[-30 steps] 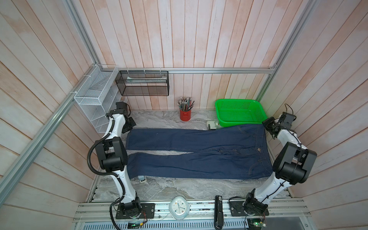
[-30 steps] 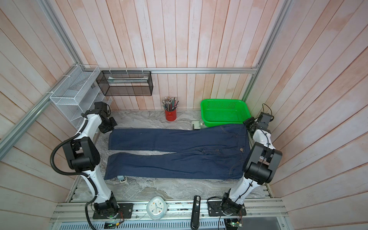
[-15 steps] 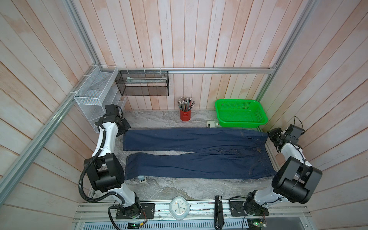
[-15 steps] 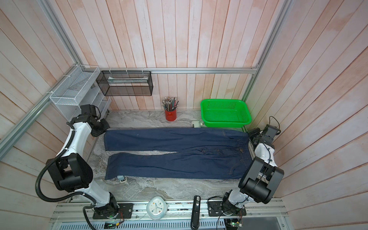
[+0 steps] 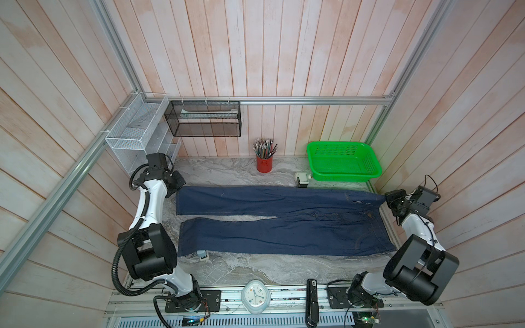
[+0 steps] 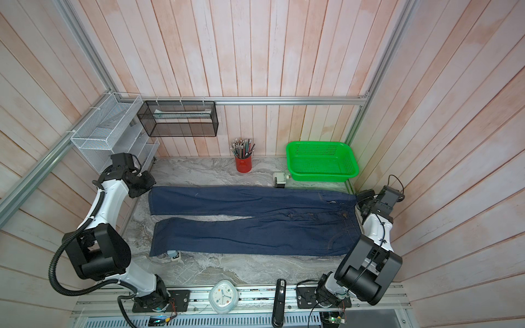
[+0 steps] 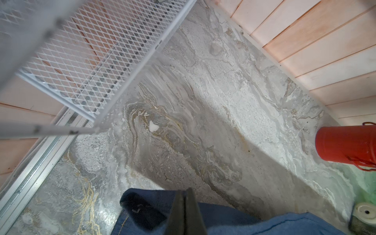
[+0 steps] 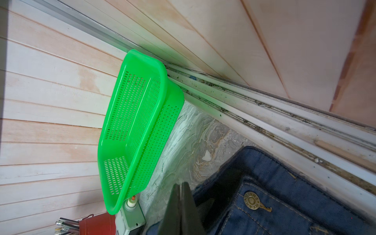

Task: Fold and stack the trousers
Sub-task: Fold the trousers at the center of the table.

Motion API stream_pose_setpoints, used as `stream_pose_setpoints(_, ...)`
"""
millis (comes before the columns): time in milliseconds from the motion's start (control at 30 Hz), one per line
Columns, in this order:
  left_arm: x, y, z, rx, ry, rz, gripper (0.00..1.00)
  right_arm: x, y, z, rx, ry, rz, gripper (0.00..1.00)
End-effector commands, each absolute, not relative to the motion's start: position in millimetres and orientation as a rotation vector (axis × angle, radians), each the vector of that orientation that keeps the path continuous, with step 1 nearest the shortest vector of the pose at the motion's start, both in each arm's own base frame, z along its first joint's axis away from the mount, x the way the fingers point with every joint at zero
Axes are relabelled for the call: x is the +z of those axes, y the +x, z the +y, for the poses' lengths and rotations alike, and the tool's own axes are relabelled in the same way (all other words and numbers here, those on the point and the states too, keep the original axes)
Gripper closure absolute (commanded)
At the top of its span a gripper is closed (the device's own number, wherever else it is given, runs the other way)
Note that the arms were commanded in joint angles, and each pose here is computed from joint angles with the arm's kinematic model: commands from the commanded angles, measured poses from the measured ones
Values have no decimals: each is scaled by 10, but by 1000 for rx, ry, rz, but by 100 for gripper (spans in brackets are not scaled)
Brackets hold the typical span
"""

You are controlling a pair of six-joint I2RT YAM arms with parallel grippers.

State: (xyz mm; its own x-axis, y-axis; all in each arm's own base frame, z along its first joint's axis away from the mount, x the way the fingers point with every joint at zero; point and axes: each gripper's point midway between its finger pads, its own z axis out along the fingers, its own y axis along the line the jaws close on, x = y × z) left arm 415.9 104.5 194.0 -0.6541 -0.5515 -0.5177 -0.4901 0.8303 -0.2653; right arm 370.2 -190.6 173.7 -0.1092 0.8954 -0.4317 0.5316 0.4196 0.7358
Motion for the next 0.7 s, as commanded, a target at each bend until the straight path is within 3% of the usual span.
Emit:
stream_pose_setpoints(0,1883,4297,958,-121,-759,2406,100,1719,3736,-1876,546,1226,1768,100)
stream_pose_setpoints(333,1468,4473,511,2,-554,2612,100,1708,3770,-1841,557,1218,1778,100)
stream_pose_setpoints(667,2108,4116,879,172,-628,2387,100,1756,3668,-1816,521,1226,1772,100)
